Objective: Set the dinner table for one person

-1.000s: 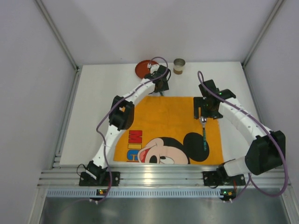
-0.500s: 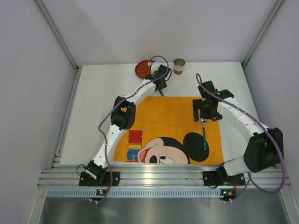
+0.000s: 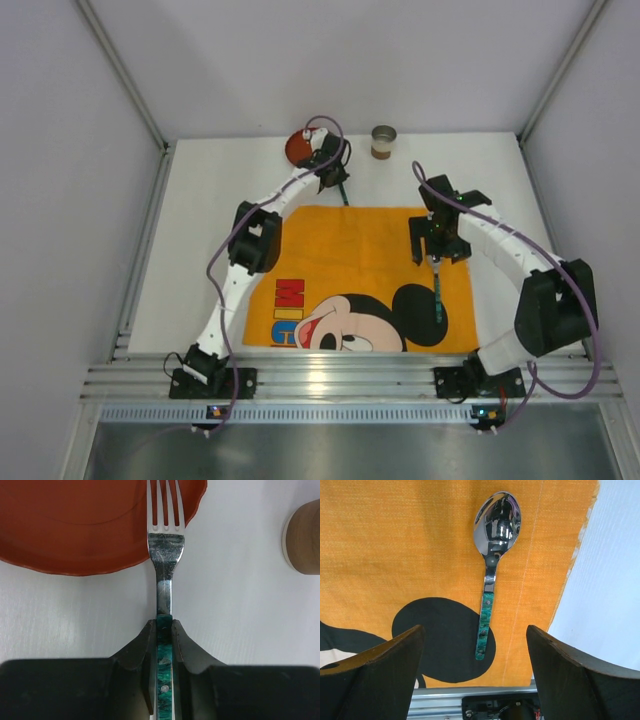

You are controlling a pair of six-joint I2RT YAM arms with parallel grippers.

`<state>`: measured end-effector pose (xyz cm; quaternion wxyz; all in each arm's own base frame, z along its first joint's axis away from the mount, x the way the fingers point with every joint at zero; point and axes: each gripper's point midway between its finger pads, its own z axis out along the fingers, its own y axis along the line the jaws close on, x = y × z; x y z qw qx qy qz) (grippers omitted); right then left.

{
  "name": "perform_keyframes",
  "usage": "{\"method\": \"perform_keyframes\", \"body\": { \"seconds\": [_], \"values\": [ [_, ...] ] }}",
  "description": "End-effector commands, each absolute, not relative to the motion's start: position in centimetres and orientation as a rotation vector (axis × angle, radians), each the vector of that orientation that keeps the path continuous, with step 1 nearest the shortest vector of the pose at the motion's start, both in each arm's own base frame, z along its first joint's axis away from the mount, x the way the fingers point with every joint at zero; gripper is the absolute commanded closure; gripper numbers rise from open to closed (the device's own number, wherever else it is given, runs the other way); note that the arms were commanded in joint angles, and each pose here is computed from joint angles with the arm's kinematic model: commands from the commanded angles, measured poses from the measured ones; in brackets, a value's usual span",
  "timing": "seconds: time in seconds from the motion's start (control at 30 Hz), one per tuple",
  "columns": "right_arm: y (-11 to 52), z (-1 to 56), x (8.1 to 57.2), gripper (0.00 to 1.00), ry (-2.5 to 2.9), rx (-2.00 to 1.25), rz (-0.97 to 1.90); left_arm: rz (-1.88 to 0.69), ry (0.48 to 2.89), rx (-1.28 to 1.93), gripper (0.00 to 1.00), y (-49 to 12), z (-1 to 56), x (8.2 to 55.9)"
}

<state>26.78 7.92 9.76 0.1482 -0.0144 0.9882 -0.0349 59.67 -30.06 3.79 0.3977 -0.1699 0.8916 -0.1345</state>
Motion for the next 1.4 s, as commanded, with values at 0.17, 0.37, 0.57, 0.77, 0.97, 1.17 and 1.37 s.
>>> {"method": "perform_keyframes", "body": {
  "seconds": [0.17, 0.37, 0.57, 0.77, 0.97, 1.17, 1.37],
  "values": [
    [8.5, 11.0, 30.1, 0.16, 2.768, -0.034, -0.095, -0.472, 2.057, -0.443, 1.00, -27.6, 14.4, 62.9],
    [10.1, 12.6, 34.6, 0.14, 2.709, -0.024, -0.065, -0.498, 1.972, -0.398, 1.00, -25.2, 21.8, 62.1],
    [12.9, 14.0, 38.4, 0.14, 2.678, -0.055, 0.013, -0.469, 1.969, -0.273, 1.00, -22.2, 27.2, 58.8],
    [14.7, 13.0, 39.5, 0.12, 2.696, -0.067, 0.073, -0.314, 2.199, -0.098, 1.00, -17.9, 22.1, 47.9],
    [16.1, 14.0, 40.3, 0.11, 2.685, -0.065, 0.159, -0.375, 2.380, -0.069, 1.00, -16.1, 16.5, 37.5],
    [16.6, 13.4, 39.9, 0.11, 2.710, -0.065, 0.191, -0.466, 2.480, -0.040, 1.00, -17.3, 11.7, 31.1],
    [16.2, 12.9, 39.1, 0.11, 2.731, -0.065, 0.190, -0.429, 2.577, -0.017, 1.00, -17.3, 7.0, 28.6]
  ]
}}
